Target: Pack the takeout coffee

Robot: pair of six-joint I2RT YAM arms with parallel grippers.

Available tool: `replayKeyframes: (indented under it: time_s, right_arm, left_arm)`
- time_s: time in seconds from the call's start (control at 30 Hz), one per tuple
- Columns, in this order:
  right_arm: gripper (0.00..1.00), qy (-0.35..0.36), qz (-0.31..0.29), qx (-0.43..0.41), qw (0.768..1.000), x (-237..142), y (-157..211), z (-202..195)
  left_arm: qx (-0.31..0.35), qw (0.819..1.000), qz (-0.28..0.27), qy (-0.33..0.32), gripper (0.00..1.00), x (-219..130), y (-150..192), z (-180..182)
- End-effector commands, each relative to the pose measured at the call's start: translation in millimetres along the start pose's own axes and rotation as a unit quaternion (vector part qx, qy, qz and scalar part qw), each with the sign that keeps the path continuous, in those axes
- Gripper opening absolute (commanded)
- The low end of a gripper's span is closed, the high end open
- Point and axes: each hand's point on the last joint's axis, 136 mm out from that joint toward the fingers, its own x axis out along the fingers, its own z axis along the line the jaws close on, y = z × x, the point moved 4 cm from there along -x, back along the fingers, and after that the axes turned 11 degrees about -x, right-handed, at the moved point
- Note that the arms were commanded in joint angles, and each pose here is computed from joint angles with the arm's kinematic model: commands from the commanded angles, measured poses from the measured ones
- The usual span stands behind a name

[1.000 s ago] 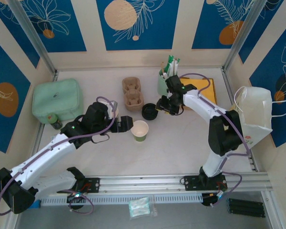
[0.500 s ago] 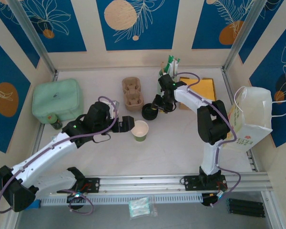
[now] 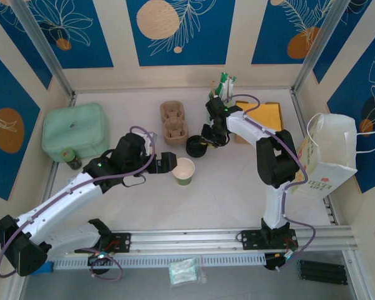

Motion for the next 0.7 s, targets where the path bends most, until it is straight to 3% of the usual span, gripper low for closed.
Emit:
replayKeyframes:
  time_s: [0.0, 0.37, 0.67]
  right_arm:
    - [0.27, 0.007, 0.003, -0.009, 1.000, -4, 0, 3]
    - [0.01, 0.002, 0.002, -0.013, 1.000, -6, 0, 3]
    - [0.00, -0.021, -0.027, -0.017, 0.999, -37, 0, 11]
  left_arm:
    - [0.014, 1.000, -0.012, 0.019, 0.99, -4, -7, -15]
    - [0.014, 1.000, -0.012, 0.020, 0.99, -5, -6, -16]
    - [0.013, 1.000, -0.016, 0.023, 0.99, -6, -7, -17]
